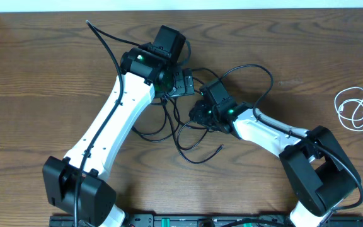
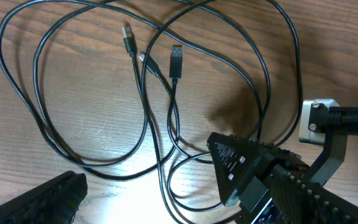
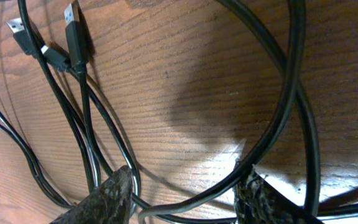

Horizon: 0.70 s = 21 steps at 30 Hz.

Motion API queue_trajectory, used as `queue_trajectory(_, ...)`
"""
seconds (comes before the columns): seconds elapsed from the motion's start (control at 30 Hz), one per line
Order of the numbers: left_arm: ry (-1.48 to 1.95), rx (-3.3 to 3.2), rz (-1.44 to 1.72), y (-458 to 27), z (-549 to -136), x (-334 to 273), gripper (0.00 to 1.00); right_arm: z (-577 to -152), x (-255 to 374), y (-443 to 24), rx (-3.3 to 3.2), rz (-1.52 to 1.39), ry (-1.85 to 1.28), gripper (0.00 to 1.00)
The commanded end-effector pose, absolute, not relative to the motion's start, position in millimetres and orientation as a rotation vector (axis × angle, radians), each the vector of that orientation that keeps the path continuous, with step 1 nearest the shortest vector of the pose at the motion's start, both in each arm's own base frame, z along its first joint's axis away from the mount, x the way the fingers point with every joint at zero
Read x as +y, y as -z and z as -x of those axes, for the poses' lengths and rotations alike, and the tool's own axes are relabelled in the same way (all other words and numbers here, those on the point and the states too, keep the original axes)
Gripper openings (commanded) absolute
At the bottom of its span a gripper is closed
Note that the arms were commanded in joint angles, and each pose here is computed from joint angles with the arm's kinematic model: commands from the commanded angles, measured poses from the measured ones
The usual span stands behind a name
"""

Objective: Untangle cables

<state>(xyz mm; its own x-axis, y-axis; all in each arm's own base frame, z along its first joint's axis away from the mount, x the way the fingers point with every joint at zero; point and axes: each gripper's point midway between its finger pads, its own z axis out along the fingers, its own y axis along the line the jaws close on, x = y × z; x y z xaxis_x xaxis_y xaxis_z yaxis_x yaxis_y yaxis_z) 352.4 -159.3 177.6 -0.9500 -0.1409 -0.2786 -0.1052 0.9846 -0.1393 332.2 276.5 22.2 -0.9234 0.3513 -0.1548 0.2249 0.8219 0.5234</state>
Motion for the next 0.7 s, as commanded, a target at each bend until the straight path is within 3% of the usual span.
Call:
queue_trajectory(0.0, 0.171, 2.829, 0.170, -182.2, -352.6, -157.0, 1.00, -328.6, 274.5, -15.1, 2.771, -0.453, -0.717, 0.47)
queue_trajectory(0.3, 0.171, 2.829, 0.171, -182.2, -352.6, -157.0, 1.00, -327.8, 275.1, -15.1, 2.775, -0.470, -0.726, 0.42)
queue_trajectory(0.6, 0.171, 2.829, 0.171, -182.1, -352.5, -157.0, 1.00, -321.5, 281.9, -16.7, 2.804, -0.499, -0.794, 0.44)
queue_trajectory(0.67, 0.171, 2.829, 0.171, -182.2, -352.6, -157.0, 1.00, -319.9, 283.0, -17.2, 2.814, -0.492, -0.813, 0.50)
